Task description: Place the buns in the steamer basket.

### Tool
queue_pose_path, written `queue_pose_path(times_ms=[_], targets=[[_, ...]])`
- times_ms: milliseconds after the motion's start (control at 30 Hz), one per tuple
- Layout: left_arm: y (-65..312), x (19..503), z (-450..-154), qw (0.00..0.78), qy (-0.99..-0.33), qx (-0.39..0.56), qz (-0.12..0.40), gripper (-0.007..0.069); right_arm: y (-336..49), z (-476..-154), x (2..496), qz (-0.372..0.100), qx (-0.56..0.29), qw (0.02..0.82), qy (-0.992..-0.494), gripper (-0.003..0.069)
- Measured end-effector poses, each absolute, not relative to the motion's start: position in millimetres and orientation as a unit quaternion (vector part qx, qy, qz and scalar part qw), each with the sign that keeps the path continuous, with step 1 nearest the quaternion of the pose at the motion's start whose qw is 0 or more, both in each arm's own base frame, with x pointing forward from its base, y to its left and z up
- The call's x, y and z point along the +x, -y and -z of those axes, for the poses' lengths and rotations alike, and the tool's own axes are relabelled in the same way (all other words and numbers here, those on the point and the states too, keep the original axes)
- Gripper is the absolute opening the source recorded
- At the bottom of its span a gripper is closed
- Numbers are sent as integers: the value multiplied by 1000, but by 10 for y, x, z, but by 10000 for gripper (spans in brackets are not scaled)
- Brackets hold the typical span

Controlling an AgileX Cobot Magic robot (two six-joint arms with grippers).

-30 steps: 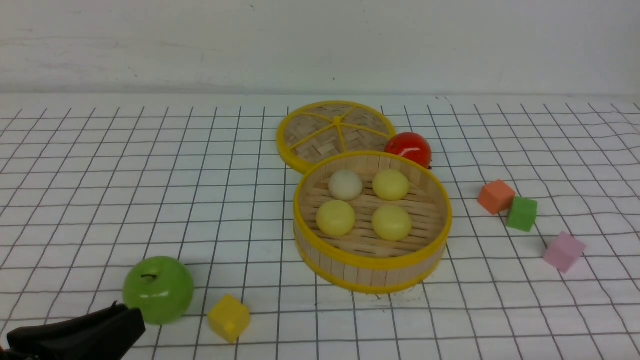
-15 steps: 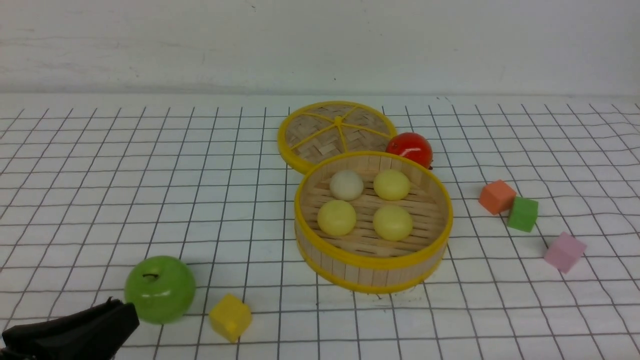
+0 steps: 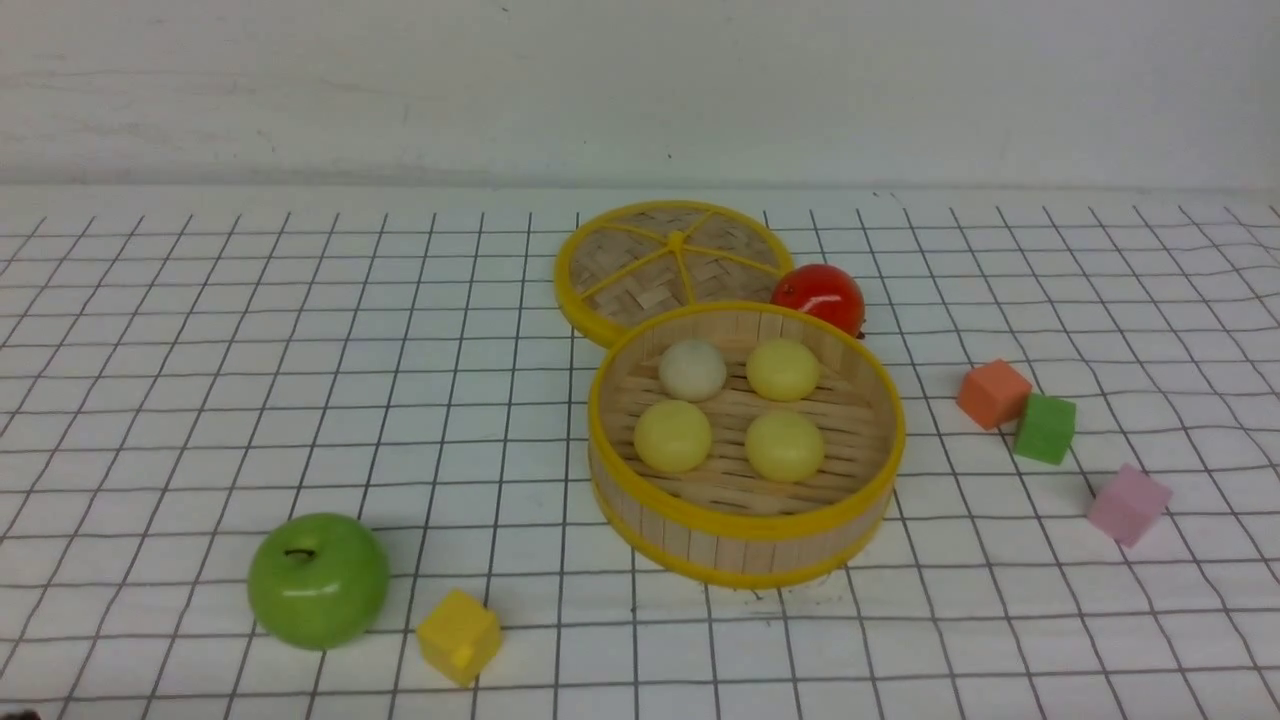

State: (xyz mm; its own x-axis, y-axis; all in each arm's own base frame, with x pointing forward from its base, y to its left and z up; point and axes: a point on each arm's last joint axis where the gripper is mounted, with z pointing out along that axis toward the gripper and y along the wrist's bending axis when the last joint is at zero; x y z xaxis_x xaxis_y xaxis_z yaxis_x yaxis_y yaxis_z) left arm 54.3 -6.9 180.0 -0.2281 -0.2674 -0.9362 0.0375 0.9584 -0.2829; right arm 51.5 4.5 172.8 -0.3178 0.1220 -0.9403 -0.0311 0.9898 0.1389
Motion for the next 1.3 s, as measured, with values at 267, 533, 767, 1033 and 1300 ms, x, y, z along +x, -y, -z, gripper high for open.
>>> queue_pose_path(times_ms=[267, 533, 767, 1033, 1300], targets=[[78, 522, -1698, 570, -798, -120, 155, -13, -45, -1729, 516, -66, 28, 584, -809, 23], [78, 522, -1698, 570, -797, -125, 158, -13, -45, -1729, 516, -66, 28, 584, -809, 35], [78, 522, -1698, 570, -797, -125, 158, -13, -45, -1729, 516, -66, 28, 584, -809, 43], [78, 522, -1698, 570, -797, -125, 158, -13, -45, -1729, 516, -66, 28, 584, -809, 60], [79, 522, -1698, 569, -797, -125, 159, -13, -45, -1729, 516, -66, 28, 584, -809, 75]])
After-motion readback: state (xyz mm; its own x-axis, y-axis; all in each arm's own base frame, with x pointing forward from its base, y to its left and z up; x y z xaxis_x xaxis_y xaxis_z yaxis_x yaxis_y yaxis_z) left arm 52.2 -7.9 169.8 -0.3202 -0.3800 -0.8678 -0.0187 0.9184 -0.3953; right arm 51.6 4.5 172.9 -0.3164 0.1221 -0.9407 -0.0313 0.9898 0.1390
